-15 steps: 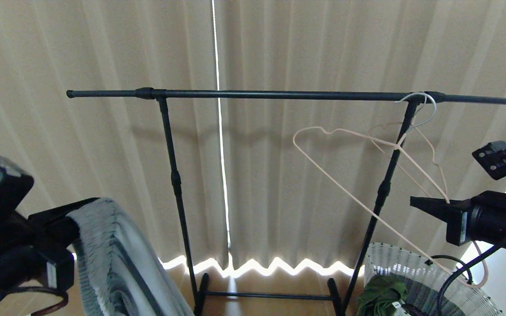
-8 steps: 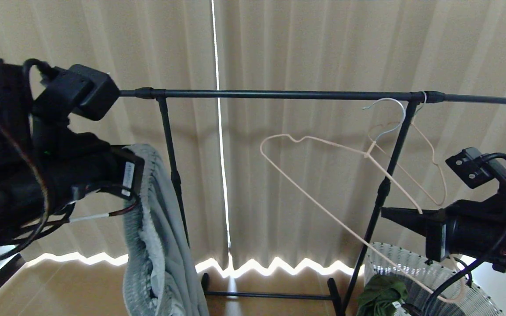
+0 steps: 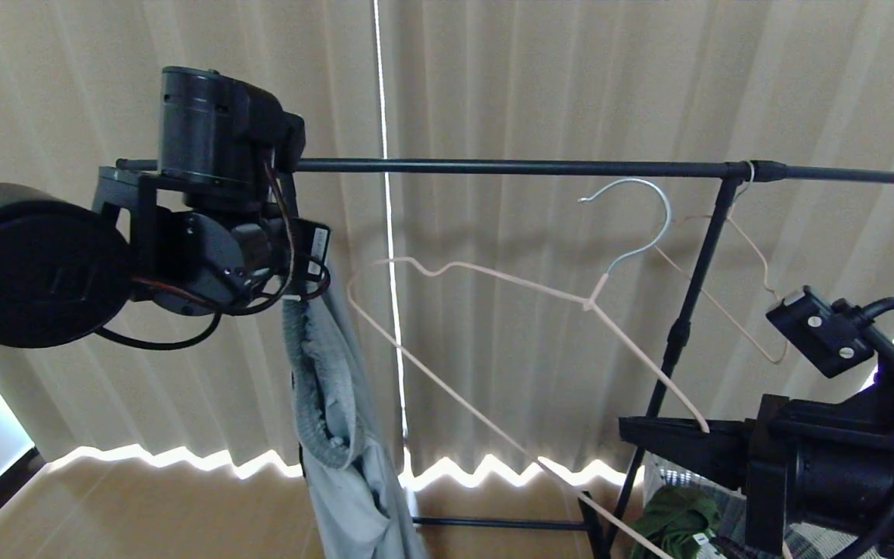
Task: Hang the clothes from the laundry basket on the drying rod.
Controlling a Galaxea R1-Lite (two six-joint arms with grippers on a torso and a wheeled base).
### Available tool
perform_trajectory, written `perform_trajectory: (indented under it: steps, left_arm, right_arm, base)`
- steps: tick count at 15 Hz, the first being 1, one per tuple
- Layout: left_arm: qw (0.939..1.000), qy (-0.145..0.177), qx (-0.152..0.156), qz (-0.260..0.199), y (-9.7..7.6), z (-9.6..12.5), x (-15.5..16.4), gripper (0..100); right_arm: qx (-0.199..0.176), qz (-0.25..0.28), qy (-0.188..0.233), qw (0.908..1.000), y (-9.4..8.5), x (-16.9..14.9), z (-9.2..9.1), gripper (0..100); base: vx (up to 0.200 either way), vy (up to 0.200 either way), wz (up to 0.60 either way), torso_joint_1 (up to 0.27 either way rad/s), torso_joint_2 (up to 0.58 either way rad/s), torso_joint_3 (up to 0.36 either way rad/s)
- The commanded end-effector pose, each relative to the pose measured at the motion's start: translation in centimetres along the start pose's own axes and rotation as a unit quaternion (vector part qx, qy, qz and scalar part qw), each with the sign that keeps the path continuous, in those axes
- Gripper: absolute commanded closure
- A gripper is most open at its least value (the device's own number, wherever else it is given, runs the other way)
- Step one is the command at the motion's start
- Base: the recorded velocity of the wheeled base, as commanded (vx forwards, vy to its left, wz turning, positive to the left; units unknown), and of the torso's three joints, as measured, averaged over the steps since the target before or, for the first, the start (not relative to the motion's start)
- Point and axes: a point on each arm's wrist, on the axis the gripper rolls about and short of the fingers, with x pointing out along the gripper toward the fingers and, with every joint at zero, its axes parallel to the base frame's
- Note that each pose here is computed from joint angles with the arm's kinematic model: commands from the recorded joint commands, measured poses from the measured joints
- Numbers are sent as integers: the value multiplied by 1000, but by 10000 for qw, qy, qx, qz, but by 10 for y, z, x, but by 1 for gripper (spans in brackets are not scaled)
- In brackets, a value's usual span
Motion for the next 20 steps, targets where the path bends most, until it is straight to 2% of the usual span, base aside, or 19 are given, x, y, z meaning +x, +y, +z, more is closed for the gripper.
perform_trajectory:
  steps: [1,5,8,13,17,20]
  left_arm:
    - [9999,91,76,-12,-11,-3,12,100]
    - [9995,-44,137,-271,-24,1,-2,100]
    - [9995,-89,115,-274,-24,5,-3,100]
    - [9996,65,260,70,-23,1,-5,100]
    - [9996,78,280,70,-24,1,-6,100]
    - [9996,64,255,78,-23,2,-6,100]
  right_arm:
    - [-68,198,-45,9998,8,-6,-1,100]
    - [-72,186,254,9995,8,12,-7,100]
    - [-15,4,410,9992,6,34,-3,100]
    - [76,-592,75,9982,9,65,22,100]
    - [125,-393,113,9991,24,78,24,100]
    - [4,-461,243,9986,35,89,15,100]
  base:
    - [0,0,0,0,0,0]
    - [0,0,0,0,0,0]
    - [0,0,0,0,0,0]
    - [0,0,0,0,0,0]
    - [0,0,0,0,0,0]
    - [0,0,0,0,0,0]
